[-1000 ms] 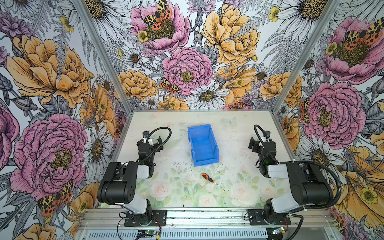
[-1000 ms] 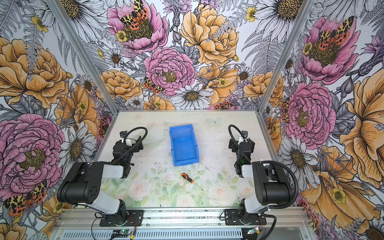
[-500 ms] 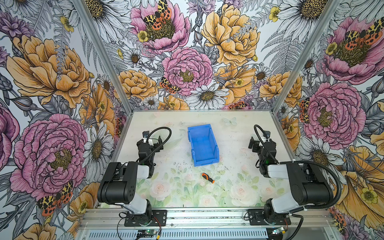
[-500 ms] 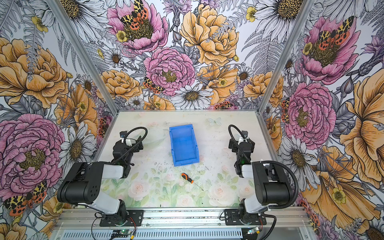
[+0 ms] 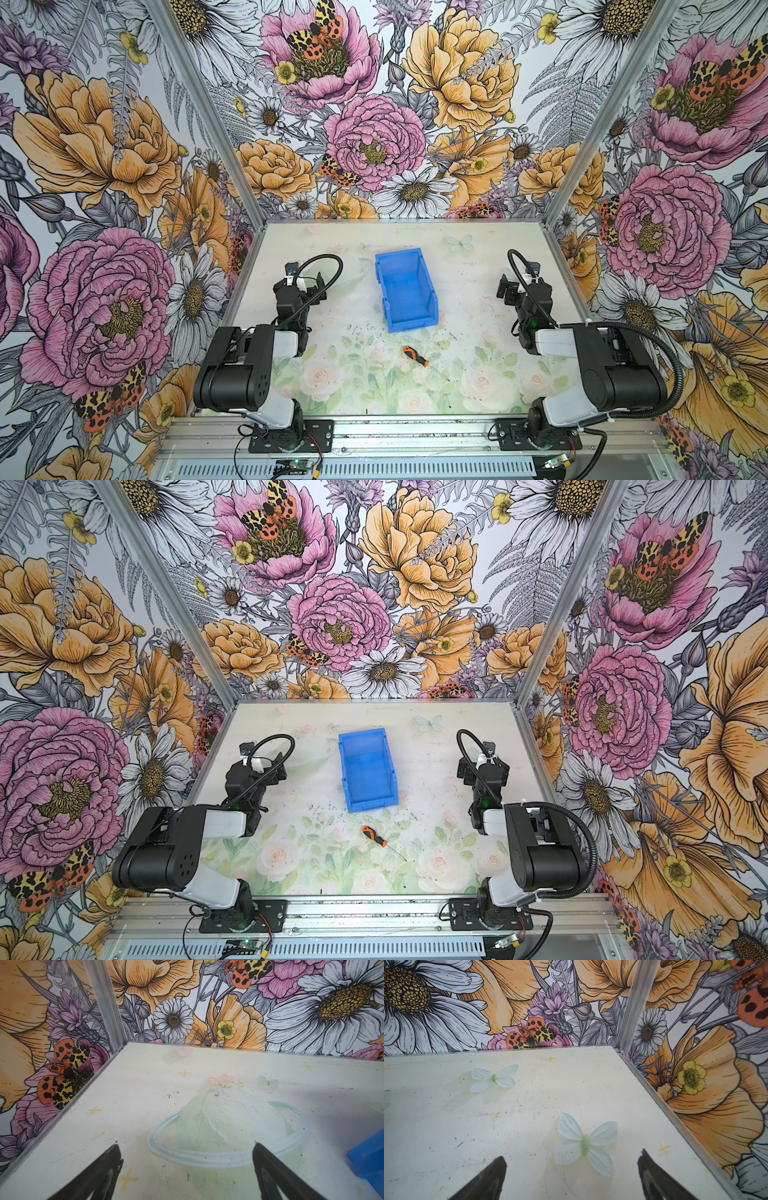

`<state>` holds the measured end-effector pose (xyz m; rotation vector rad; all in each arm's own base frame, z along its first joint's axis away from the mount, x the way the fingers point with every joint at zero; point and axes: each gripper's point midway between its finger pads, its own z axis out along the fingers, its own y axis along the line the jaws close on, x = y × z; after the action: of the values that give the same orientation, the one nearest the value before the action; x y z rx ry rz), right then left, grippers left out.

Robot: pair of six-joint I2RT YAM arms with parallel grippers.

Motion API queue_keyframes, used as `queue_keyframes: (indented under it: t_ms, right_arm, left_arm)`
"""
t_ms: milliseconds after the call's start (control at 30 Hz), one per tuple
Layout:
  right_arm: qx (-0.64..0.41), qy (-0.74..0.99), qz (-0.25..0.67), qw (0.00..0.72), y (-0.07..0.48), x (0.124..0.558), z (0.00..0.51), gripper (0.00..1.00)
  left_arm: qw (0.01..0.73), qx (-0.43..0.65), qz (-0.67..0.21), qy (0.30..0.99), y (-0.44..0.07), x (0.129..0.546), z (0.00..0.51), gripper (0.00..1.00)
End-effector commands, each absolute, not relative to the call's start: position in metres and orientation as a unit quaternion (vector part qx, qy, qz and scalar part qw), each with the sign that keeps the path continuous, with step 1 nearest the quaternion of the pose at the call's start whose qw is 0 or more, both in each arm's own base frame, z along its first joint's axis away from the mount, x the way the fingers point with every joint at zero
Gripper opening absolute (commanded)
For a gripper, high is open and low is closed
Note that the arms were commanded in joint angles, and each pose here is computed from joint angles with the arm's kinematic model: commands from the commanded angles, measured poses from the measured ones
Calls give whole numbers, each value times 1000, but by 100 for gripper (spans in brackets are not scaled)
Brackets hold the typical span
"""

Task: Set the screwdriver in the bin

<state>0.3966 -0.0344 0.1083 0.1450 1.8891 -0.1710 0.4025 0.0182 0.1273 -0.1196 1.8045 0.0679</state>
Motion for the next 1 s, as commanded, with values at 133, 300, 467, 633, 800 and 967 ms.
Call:
queue_keyframes:
  t_ms: [133,300,467,633,800,967]
  right_arm:
    - [68,800,-85,591,-32,385,150,100]
    - [112,815,-116,557,-43,370,175,100]
    - [115,844,-118,510,-33,357,194,99]
    - [86,832,-63,544,9,349,228,99]
    - [86,854,-40,511,34,336,228,99]
    - [-14,876,-2,482,84,325,229,100]
  left_arm:
    - [565,-80,54,820,29,398,150,99]
    - [553,-98,79,823,27,381,160,99]
    - [561,-91,48,822,2,375,171,99]
    - [543,-68,50,835,-18,362,186,99]
    - [558,-11,2,830,-57,344,212,99]
    - [578,92,-122,802,-120,304,247,99]
